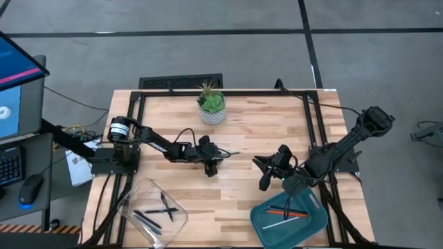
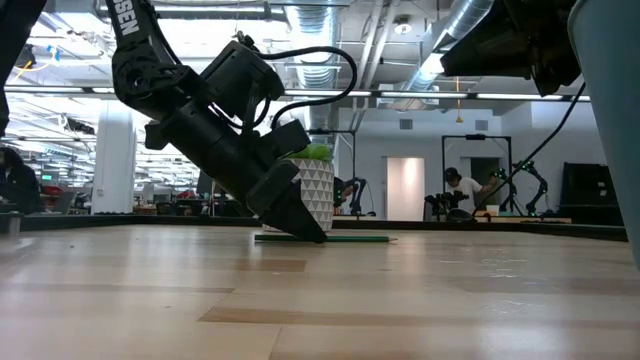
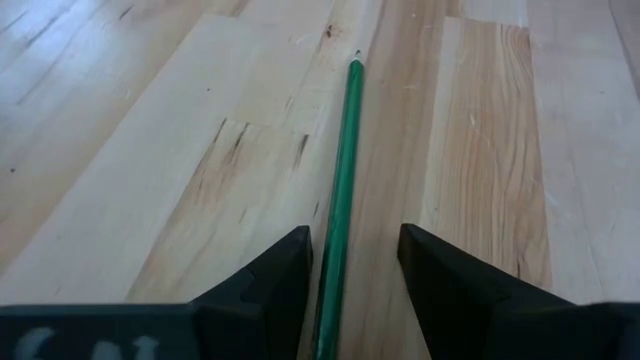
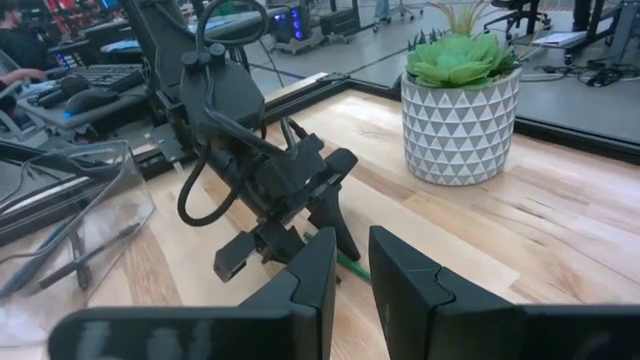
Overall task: Sort pens & pencils
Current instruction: Put the green pencil into the blue bin
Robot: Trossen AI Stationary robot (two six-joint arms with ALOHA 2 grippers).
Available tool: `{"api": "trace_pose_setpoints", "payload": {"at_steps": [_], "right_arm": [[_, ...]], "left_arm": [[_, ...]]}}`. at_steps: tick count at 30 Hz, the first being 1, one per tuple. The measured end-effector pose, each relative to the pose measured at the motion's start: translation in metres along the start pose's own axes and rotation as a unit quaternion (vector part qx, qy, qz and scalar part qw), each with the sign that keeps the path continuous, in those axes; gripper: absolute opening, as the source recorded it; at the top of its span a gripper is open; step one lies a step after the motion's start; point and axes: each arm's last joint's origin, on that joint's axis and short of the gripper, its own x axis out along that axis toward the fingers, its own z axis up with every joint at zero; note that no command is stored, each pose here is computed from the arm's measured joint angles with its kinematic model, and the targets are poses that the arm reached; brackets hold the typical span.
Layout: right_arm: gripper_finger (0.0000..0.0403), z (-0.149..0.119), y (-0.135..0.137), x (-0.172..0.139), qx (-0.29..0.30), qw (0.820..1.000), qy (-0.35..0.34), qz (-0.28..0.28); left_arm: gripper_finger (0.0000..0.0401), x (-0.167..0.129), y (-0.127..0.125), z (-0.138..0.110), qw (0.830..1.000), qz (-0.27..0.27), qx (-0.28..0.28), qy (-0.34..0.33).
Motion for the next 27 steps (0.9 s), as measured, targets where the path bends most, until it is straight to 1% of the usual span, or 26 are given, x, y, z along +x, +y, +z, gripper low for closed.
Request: {"api": "trace_pose_setpoints", "payload": {"at_steps": [27], "right_arm": [[0.0087, 0.0001, 0.0000, 0.0000, -0.002, 1.000, -0.001, 0.000]], "left_arm": [[0.0151, -0.0001, -0.0006, -0.0004, 1.000, -0.006, -0.011, 0.002]]}}
